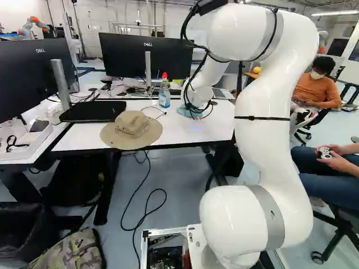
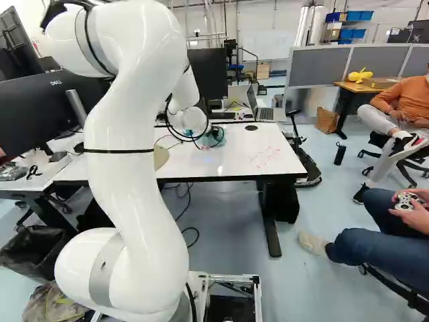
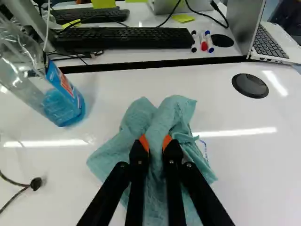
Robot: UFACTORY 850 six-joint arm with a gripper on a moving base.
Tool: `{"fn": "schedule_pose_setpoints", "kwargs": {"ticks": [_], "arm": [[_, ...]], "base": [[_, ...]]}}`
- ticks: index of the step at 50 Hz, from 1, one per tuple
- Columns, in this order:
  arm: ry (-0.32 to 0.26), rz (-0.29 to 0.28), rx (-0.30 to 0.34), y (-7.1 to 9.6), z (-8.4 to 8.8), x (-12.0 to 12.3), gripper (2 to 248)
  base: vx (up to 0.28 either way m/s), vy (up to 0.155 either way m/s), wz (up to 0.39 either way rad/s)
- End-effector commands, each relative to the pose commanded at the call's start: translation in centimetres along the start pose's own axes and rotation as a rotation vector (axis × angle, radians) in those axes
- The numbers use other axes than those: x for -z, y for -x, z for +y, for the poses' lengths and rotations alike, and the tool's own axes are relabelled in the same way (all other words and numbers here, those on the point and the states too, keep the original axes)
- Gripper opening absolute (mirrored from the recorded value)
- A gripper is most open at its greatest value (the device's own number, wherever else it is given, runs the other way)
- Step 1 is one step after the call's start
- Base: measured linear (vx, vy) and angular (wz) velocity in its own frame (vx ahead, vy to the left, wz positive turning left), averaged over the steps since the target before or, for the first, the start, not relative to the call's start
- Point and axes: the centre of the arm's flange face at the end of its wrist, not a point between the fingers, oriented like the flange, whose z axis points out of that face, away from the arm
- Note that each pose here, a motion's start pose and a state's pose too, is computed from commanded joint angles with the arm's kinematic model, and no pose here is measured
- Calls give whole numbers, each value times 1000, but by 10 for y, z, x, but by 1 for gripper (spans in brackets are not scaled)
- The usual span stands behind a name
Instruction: Clean the table with the green towel
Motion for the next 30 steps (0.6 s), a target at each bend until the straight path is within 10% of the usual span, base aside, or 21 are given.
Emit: {"fn": "schedule_pose_setpoints", "kwargs": {"ticks": [30], "arm": [[51,-6,-39,5,39,8,47]], "base": [[0,0,0]]}}
